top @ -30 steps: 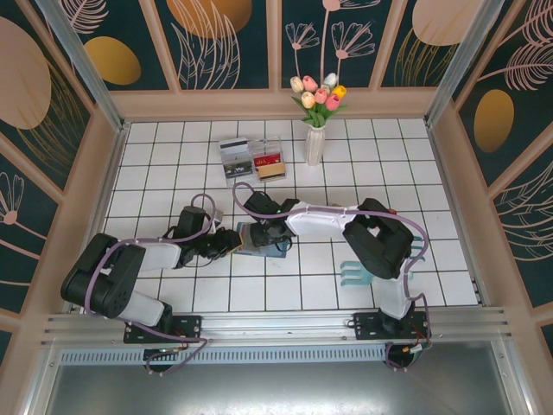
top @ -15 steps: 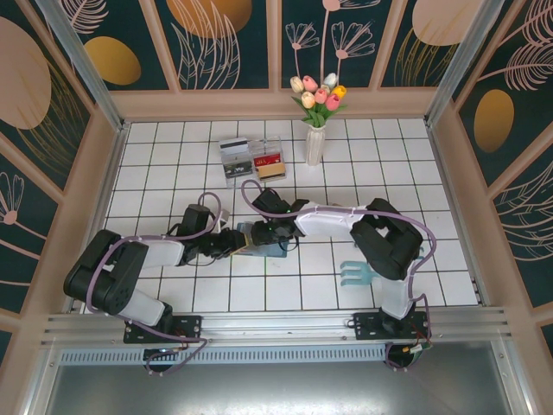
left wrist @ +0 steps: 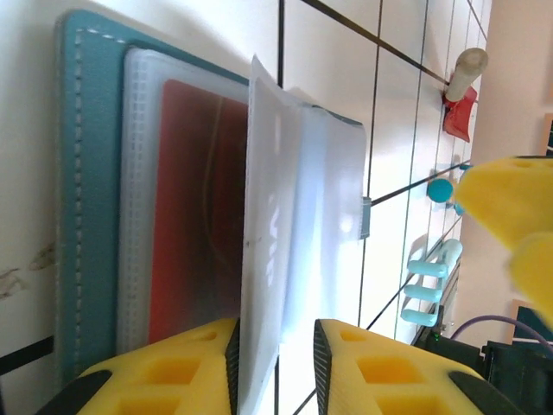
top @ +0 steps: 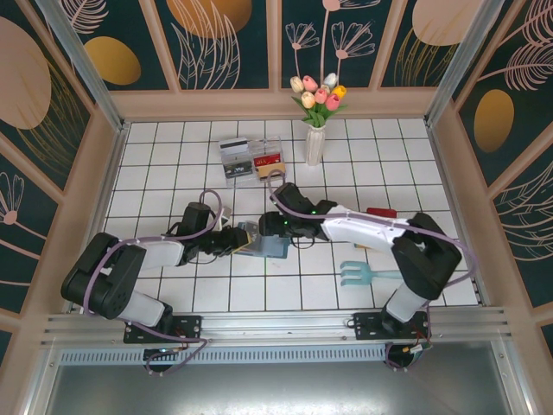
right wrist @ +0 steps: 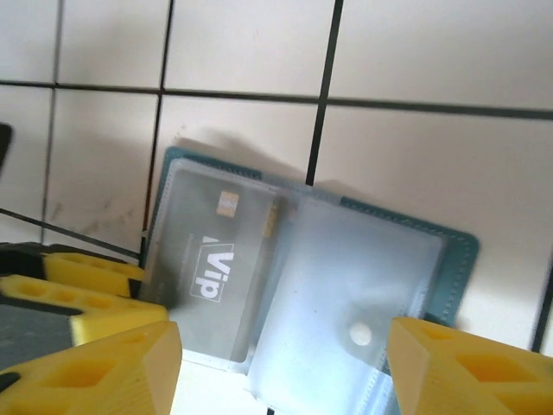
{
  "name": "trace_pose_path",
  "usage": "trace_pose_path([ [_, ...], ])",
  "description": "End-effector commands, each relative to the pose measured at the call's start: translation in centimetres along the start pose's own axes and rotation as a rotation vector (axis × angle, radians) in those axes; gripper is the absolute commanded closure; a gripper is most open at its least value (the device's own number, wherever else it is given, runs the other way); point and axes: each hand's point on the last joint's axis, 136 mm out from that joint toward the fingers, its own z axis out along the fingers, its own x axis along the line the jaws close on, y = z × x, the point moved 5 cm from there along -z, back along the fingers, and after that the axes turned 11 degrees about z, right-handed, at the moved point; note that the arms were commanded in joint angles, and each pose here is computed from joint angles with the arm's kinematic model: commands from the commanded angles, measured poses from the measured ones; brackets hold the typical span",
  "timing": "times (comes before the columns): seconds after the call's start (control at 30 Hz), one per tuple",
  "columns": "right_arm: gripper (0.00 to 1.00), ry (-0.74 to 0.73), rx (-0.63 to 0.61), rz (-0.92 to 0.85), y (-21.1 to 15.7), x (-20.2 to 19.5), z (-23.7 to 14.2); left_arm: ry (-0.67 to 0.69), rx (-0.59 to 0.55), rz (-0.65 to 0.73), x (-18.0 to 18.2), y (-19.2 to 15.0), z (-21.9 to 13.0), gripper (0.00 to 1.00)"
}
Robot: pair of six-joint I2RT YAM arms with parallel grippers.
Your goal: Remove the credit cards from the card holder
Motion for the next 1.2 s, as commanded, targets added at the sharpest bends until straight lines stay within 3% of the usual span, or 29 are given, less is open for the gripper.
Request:
trace_pose_path([
  [0.0, 0.29, 0.000, -0.122, 0.074, 1.5, -0.9, -1.8, -0.089, -0.027, 0.052, -2.5, 0.9, -0.2, 0.67],
  [0.2, 0.14, 0.012, -0.227, 0.108, 1.9, -2.2, -3.7, -0.091, -0.034, 0.074, -4.5, 1.2, 0.3, 0.66],
  [0.37, 0.12, -0.001, -0.266, 0.164, 1.9, -3.3, -4.3, -0.047, -0.038, 0.086, -5.2, 1.2, 1.4, 0.64],
  [0.6, 0.12, 0.004, -0.278, 0.203, 1.9, -3.9, -4.3, 0.010, 0.045, 0.093, -5.1, -0.1, 4.3, 0.65],
  [0.83, 0.12, 0.028, -0.256, 0.205, 1.7, -3.7, -3.7, 0.001, 0.022, 0.122, -6.2, 0.5, 3.8, 0.63],
  [1.0, 0.20, 0.051, -0.205, 0.203, 1.3, -3.2, -2.8, 0.094, -0.023, 0.129, -5.4, 0.9, 3.0, 0.66],
  [1.17, 0.42, 0.078, -0.130, 0.204, 0.7, -2.5, -1.4, 0.165, -0.053, 0.119, -4.5, 1.1, 2.5, 0.70],
])
